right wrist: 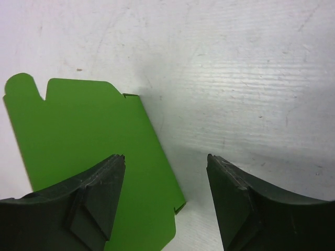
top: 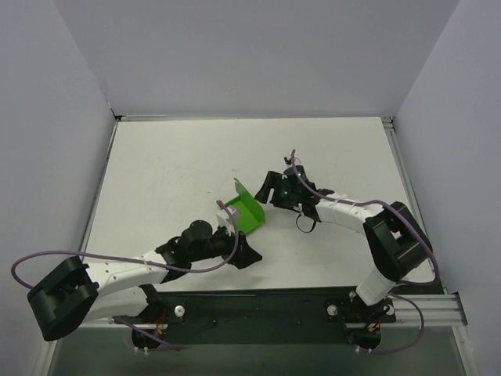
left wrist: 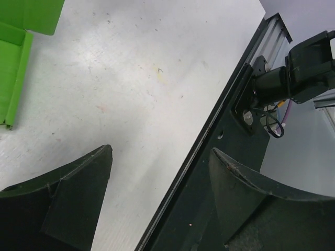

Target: Fold the paper box

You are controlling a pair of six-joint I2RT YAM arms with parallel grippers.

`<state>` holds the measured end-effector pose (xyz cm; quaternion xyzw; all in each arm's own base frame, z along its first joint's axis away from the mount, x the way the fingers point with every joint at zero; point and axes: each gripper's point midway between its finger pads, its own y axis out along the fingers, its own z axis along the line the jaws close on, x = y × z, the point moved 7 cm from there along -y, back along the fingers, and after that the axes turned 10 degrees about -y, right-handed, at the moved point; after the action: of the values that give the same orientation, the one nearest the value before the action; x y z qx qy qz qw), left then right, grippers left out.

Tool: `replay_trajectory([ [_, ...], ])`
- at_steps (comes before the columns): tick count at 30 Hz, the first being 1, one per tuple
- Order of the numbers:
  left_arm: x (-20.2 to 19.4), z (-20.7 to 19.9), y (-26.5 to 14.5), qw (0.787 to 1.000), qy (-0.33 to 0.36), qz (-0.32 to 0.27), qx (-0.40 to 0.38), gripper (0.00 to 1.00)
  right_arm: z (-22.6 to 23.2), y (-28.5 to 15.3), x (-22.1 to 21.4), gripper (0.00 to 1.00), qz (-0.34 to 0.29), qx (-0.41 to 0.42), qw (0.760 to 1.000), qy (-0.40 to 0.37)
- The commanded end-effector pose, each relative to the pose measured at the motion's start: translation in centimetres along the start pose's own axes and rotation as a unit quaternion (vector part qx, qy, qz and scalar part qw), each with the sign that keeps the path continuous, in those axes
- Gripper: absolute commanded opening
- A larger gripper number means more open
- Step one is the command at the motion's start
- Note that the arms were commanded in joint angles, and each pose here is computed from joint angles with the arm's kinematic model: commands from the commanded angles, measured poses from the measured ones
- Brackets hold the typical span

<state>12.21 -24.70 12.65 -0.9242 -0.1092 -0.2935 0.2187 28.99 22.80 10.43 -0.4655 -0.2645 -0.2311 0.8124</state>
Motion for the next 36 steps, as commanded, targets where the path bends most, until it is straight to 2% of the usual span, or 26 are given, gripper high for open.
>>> replay_trajectory([
  [1, 1.1, -0.5, -1.4, 0.999, 0.009, -0.037, 0.013, 0.84, 0.5, -1.3, 2.4, 0.66, -0.015, 0.019, 0.999, -0.047],
  [6, 5.0, 0.5, -4.3, 0.993, 0.007, -0.089, 0.082, 0.90, -1.6, -4.3, 2.5, 0.68, -0.042, -0.027, 0.997, -0.056],
  [8, 8.2, 1.7, -5.7, 0.985, -0.006, -0.138, 0.099, 0.91, -2.1, -5.7, 1.8, 0.68, -0.050, -0.033, 0.997, -0.057],
  [11, 11.8, 2.4, -6.9, 0.977, 0.001, -0.184, 0.110, 0.93, -1.3, -7.3, 0.6, 0.67, -0.060, -0.016, 0.995, -0.079],
  [17, 18.4, 1.8, -6.6, 0.971, 0.017, -0.216, 0.099, 0.92, 1.5, -9.3, -3.2, 0.67, -0.055, 0.017, 0.987, -0.148],
  [20, 21.1, 0.3, -7.3, 0.973, 0.022, -0.216, 0.083, 0.92, 1.8, -8.7, -3.8, 0.67, -0.042, 0.017, 0.988, -0.150],
  [22, 22.2, 0.1, -8.1, 0.975, 0.025, -0.199, 0.093, 0.92, 1.8, -7.7, -3.7, 0.63, -0.035, 0.010, 0.986, -0.164],
  [23, 21.7, 0.8, -8.2, 0.981, 0.013, -0.162, 0.109, 0.93, 1.9, -7.4, -3.6, 0.63, -0.035, 0.010, 0.983, -0.178],
  [25, 23.6, -0.2, -9.3, 0.980, 0.031, -0.165, 0.107, 0.93, 2.3, -6.4, -3.2, 0.62, -0.032, 0.009, 0.981, -0.193],
  [26, 23.4, 0.1, -9.4, 0.983, 0.036, -0.144, 0.107, 0.93, 2.5, -6.1, -2.9, 0.60, -0.032, 0.009, 0.979, -0.202],
  [32, 23.5, 1.1, -9.9, 0.983, 0.060, -0.129, 0.113, 0.93, 2.7, -4.4, -2.5, 0.50, -0.025, 0.005, 0.969, -0.246],
  [36, 22.7, 1.7, -9.3, 0.986, 0.072, -0.115, 0.094, 0.93, 2.5, -3.7, -2.4, 0.38, -0.029, 0.005, 0.963, -0.268],
])
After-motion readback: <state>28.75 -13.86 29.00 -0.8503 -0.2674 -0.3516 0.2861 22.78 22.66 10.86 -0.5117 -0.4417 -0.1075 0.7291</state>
